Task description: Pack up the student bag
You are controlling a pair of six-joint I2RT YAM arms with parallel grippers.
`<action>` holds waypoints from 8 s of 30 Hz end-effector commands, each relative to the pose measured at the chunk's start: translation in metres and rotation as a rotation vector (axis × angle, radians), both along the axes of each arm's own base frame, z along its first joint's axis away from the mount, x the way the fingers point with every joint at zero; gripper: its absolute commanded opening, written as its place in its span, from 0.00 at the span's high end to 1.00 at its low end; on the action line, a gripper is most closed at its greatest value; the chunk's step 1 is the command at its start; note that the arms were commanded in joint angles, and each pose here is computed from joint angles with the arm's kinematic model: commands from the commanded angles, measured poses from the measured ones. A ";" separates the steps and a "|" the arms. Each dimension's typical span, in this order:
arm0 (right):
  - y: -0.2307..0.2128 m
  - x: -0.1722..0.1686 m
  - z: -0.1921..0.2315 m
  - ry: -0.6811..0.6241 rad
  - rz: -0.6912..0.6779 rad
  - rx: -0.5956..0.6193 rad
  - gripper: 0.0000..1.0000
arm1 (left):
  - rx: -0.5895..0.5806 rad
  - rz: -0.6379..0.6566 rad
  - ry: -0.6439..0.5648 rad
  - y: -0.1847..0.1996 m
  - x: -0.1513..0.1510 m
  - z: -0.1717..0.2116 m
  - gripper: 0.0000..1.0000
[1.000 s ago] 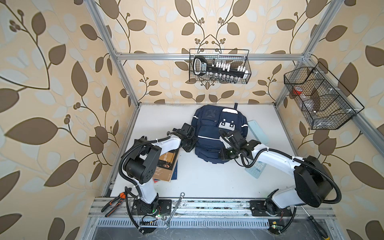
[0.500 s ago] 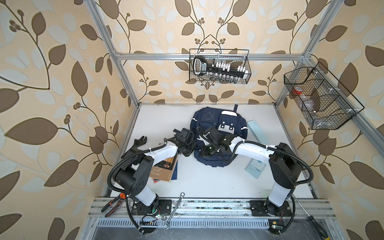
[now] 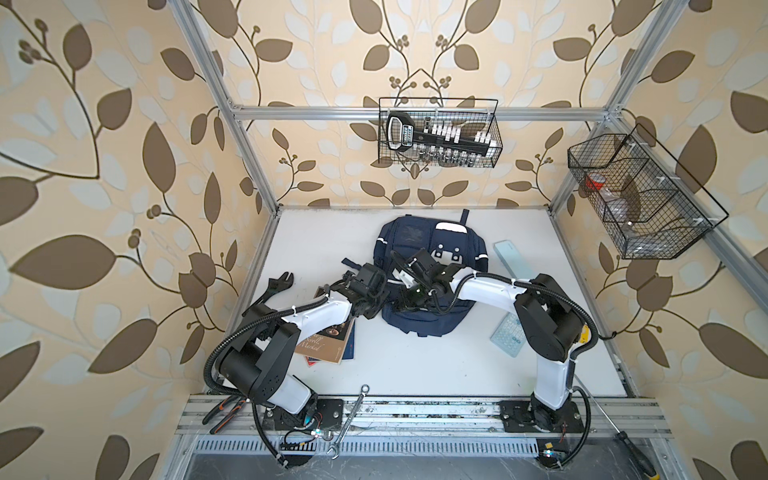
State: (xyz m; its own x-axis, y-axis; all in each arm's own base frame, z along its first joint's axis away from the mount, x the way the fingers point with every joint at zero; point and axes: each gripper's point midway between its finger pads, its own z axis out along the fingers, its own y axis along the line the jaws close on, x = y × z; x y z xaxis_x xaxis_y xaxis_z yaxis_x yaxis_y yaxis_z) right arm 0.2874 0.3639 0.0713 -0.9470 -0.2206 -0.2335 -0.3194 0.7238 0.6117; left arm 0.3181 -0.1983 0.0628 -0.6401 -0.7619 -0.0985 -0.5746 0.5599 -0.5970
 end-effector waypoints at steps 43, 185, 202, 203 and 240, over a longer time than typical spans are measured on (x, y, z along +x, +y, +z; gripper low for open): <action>0.020 -0.027 0.057 -0.113 0.128 0.071 1.00 | 0.006 -0.026 -0.100 -0.002 0.006 0.021 1.00; 0.101 -0.025 -0.029 -0.034 0.003 0.186 0.27 | -0.092 0.235 0.195 0.171 -0.067 -0.014 1.00; 0.063 -0.007 -0.015 -0.092 -0.076 0.116 0.77 | 0.001 0.205 0.198 0.164 -0.067 -0.012 1.00; 0.063 -0.008 -0.013 -0.095 -0.073 0.119 0.84 | 0.003 0.205 0.202 0.164 -0.067 -0.013 1.00; -0.328 -0.054 0.127 -0.215 -1.084 -0.198 1.00 | 0.823 -1.351 -0.386 -0.148 -0.035 0.095 0.19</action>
